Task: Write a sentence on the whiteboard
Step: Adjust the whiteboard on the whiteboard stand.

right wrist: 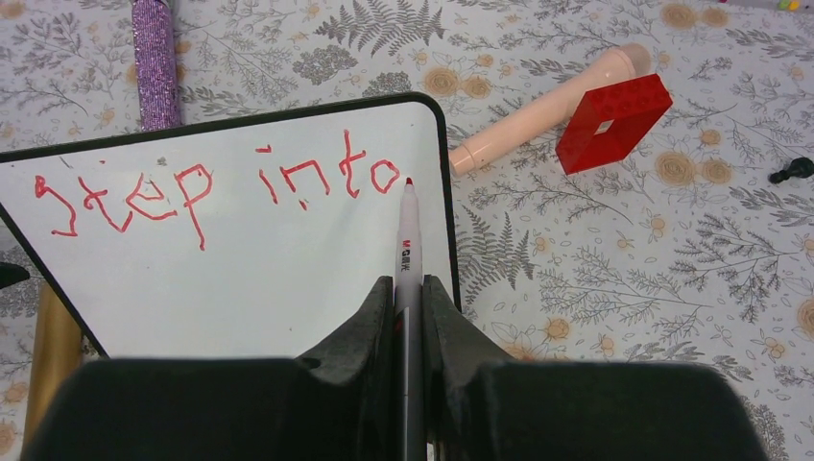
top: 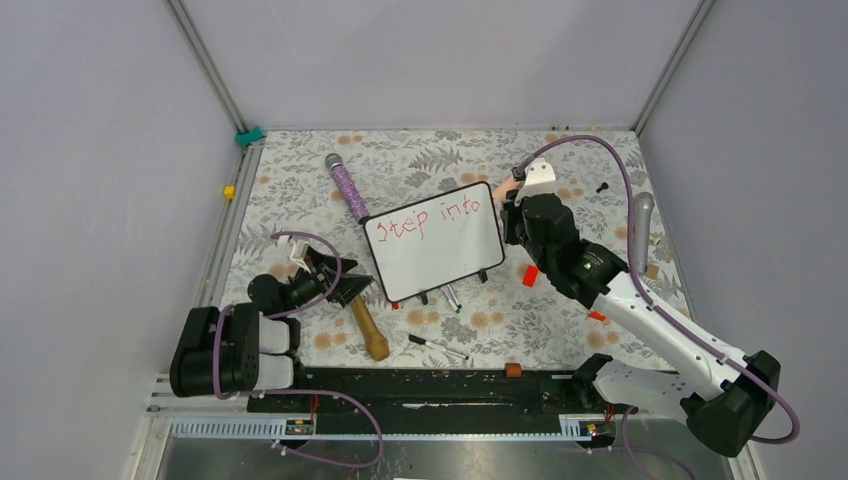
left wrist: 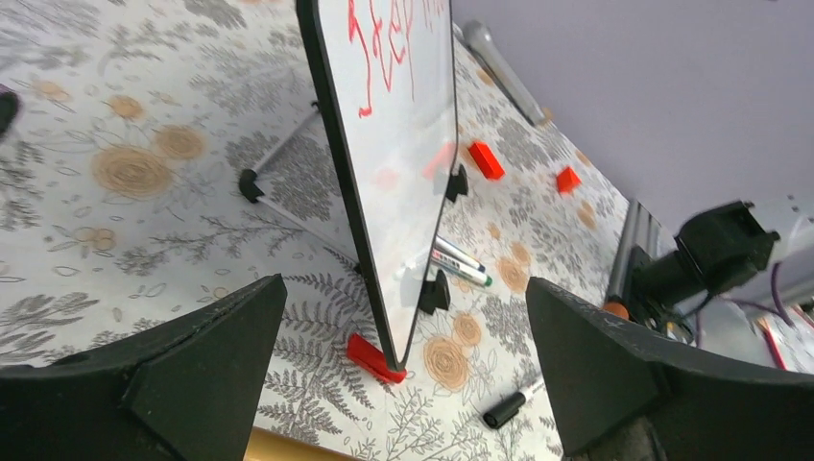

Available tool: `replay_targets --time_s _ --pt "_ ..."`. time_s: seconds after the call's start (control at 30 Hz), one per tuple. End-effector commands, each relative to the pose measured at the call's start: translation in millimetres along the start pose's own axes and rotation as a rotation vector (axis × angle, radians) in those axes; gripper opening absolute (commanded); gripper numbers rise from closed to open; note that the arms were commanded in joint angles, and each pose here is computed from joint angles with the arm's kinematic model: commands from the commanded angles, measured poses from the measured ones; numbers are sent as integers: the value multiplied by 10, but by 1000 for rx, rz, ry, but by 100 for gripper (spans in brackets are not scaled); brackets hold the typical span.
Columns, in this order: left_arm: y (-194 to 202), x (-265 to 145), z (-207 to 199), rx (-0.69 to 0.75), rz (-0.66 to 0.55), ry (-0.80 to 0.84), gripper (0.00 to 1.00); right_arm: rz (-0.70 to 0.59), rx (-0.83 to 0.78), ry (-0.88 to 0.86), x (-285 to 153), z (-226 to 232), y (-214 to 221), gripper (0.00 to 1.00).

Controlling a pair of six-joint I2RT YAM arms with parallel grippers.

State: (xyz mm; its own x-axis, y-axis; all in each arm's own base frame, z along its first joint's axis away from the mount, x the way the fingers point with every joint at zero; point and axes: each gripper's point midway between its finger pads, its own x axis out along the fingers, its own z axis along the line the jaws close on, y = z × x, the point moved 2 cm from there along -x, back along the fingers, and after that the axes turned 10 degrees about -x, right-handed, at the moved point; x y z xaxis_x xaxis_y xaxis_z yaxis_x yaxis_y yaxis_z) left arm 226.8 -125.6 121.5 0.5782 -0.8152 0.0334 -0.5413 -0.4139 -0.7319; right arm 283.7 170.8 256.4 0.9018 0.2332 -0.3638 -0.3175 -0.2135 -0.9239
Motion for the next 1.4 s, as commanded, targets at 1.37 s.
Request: replay_targets --time_s 1.37 --pt "-1032 -1136 1274 -271 -491 -1247 99 -121 27 -93 -528 -104 -249 0"
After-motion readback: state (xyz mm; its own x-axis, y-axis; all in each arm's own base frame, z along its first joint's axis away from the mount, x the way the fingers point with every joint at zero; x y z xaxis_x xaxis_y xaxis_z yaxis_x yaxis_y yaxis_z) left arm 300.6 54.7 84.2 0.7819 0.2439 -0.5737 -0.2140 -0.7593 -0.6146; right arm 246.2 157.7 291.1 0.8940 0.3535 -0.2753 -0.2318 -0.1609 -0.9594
